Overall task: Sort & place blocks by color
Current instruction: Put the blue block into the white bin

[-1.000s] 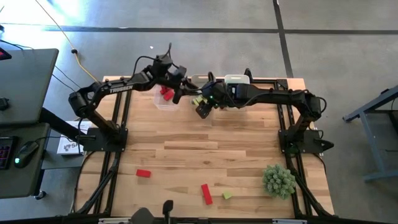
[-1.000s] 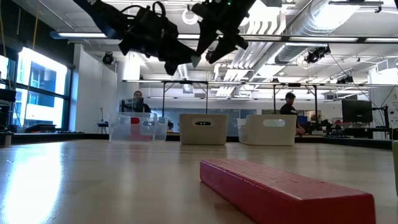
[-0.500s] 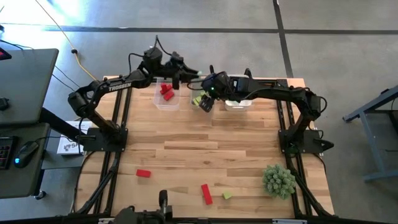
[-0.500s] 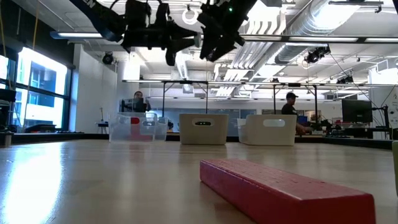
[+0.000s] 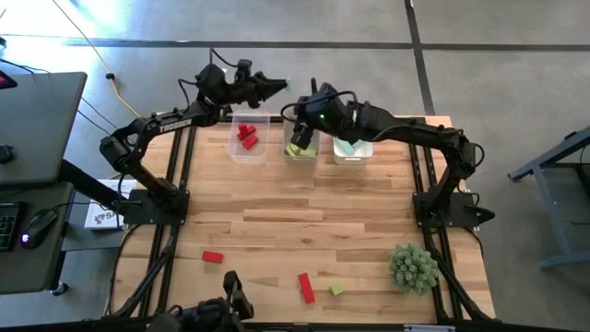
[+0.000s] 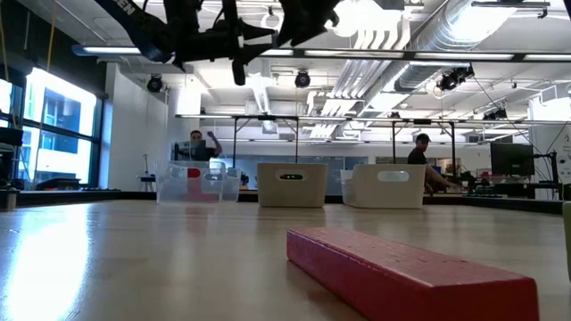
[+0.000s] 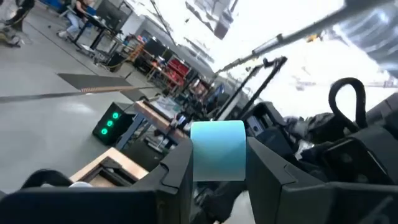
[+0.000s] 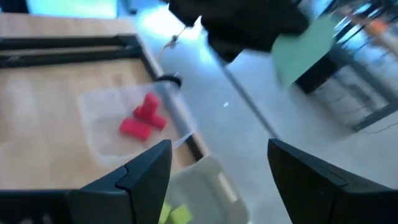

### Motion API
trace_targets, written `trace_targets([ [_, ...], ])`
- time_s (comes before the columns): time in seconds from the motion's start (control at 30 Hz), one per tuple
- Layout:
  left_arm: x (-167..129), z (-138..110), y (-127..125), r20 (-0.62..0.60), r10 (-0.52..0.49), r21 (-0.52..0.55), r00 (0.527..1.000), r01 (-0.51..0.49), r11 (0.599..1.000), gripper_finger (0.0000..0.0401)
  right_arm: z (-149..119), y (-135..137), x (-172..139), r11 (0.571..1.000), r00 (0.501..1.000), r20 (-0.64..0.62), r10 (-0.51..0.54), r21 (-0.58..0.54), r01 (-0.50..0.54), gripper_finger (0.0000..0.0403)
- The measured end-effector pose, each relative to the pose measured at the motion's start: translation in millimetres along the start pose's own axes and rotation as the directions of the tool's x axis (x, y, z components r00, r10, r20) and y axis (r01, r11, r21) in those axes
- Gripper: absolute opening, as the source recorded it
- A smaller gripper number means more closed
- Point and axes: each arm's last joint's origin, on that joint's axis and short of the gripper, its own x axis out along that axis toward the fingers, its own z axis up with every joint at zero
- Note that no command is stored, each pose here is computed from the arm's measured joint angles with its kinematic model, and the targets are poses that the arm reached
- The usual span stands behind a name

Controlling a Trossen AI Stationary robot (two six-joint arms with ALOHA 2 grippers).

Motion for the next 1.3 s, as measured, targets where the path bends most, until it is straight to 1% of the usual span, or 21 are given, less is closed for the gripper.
trace_targets([
  [0.13,0,3,-2,0.041,-0.004,-0.063,0.999,0.007,0.998,0.0088,8,-4,-1,0.996,0.995,0.06,-0.082,-0.01,0.083,0.0255],
  [0.4,0,8,-7,0.118,-0.022,-0.185,0.993,0.044,0.982,0.0088,21,-12,-1,0.984,0.968,0.178,-0.175,0.012,0.175,0.0255],
  [0.5,0,9,-8,0.125,-0.03,-0.215,0.992,0.056,0.975,0.0087,26,-15,-2,0.983,0.957,0.225,-0.182,0.041,0.178,0.0255],
  [0.63,2,8,-12,0.139,-0.046,-0.247,0.989,0.079,0.966,0.0086,28,-18,-2,0.981,0.949,0.246,-0.195,0.039,0.191,0.0255],
  [0.8,9,2,-18,0.144,-0.055,-0.258,0.988,0.091,0.962,0.0086,30,-19,-1,0.986,0.949,0.27,-0.164,0.039,0.159,0.0255],
  [0.93,13,-2,-24,0.141,-0.066,-0.247,0.988,0.1,0.964,0.0086,30,-19,-1,0.983,0.948,0.263,-0.182,0.047,0.176,0.0253],
  [1.0,15,-4,-25,0.138,-0.072,-0.245,0.988,0.104,0.964,0.0086,30,-19,-1,0.981,0.946,0.259,-0.192,0.05,0.186,0.0246],
  [1.1,16,-6,-27,0.134,-0.079,-0.265,0.988,0.112,0.958,0.0086,29,-20,-1,0.98,0.946,0.256,-0.199,0.052,0.192,0.0226],
  [1.3,22,-12,-34,0.125,-0.095,-0.26,0.988,0.125,0.958,0.0086,29,-20,-1,0.979,0.946,0.253,-0.205,0.056,0.197,0.0162],
])
